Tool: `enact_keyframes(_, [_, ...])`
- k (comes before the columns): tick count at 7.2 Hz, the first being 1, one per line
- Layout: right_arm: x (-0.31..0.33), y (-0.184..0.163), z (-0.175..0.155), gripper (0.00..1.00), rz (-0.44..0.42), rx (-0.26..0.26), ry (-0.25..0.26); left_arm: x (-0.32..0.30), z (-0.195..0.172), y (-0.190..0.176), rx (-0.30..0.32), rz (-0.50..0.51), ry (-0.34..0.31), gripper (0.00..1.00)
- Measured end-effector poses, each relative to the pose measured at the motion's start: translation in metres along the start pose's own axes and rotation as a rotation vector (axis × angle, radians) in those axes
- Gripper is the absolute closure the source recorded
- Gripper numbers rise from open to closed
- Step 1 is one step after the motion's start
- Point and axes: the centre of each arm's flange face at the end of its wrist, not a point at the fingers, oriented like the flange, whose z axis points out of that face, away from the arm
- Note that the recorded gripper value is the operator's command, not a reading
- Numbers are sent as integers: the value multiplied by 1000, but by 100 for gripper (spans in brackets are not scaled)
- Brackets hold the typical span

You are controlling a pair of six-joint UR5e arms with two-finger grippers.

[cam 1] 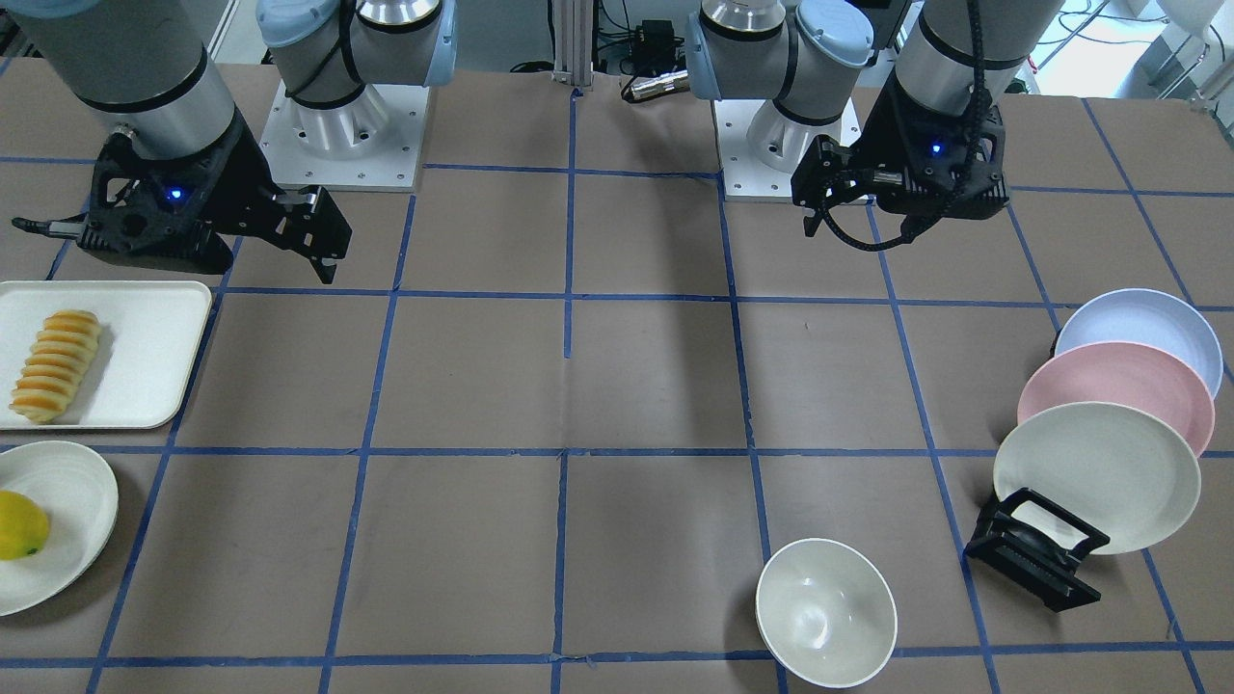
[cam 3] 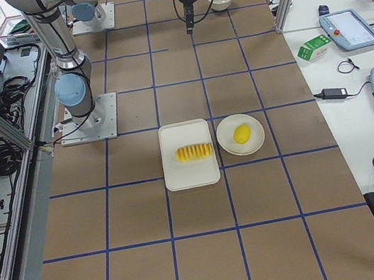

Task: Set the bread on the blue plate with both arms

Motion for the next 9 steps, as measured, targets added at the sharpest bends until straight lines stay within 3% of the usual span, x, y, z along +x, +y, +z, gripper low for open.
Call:
enact_keyframes(4, [1,0,0,0,-1,-3,-22,-7,1,-4,5,-7,3,0])
enact_keyframes(9, [1,-2,3,0,7,-11,-22,-143,-11,-22,85,-262,-17,0])
